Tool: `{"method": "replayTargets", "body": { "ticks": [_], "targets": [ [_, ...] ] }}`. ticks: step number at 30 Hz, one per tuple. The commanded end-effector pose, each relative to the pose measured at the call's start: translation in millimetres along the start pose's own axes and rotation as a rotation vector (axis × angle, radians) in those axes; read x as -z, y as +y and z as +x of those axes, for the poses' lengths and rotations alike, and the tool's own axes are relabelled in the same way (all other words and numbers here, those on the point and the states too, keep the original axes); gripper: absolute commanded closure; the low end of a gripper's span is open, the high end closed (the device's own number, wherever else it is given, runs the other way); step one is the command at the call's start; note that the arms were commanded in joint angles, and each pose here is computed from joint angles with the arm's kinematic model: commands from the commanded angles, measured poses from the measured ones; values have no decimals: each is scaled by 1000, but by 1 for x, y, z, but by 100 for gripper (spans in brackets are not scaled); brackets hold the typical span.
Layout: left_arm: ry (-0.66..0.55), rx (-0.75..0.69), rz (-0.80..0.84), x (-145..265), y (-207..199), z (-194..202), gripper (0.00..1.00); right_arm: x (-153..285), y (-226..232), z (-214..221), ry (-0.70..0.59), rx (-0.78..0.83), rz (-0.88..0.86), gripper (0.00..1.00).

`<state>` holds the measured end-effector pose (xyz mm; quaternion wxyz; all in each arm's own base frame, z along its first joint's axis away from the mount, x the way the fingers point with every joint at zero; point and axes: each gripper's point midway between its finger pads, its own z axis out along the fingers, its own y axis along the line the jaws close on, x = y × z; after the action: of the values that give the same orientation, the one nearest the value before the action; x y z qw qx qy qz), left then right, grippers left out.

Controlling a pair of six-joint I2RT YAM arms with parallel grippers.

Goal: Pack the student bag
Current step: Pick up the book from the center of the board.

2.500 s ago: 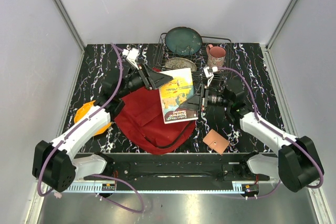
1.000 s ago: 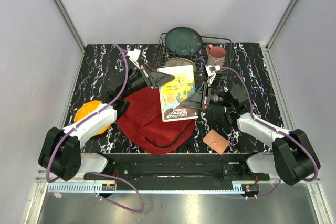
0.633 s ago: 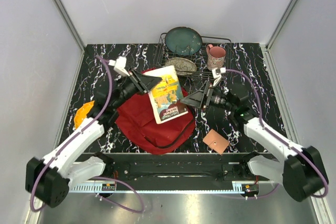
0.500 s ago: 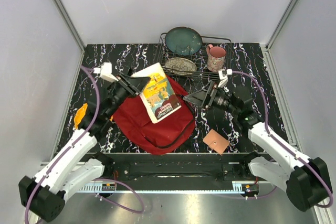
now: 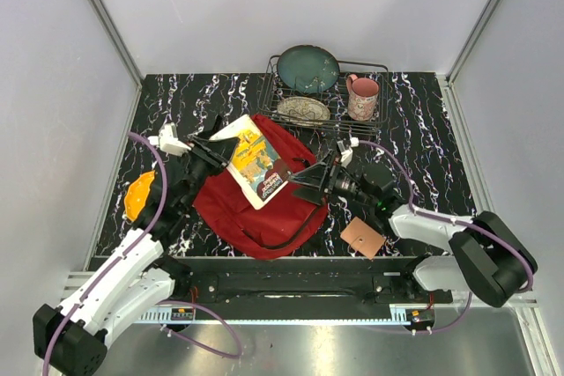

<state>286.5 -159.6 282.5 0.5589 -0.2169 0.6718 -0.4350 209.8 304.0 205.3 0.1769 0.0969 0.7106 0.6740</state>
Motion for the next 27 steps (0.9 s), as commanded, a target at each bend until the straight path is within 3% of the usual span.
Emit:
{"method": "replayTargets", "body": {
  "ticks": [1, 7, 15, 23, 27],
  "targets": [
    [-171, 113, 187, 5, -51, -44, 100, -16, 53, -4, -31, 57, -188, 0],
    [-189, 171, 224, 6, -52, -44, 100, -29, 39, -4, -54, -47, -218, 0],
    [-168, 199, 239, 5, -52, -38, 100, -48, 49, -1, -25, -33, -288, 4],
    [-156, 215, 236, 4, -44, -31, 100, -56, 62, 1, -11, -11, -329, 24],
    [-152, 226, 237, 3, -42, -29, 100, -58, 65, 1, -5, -24, -350, 30]
  ]
}}
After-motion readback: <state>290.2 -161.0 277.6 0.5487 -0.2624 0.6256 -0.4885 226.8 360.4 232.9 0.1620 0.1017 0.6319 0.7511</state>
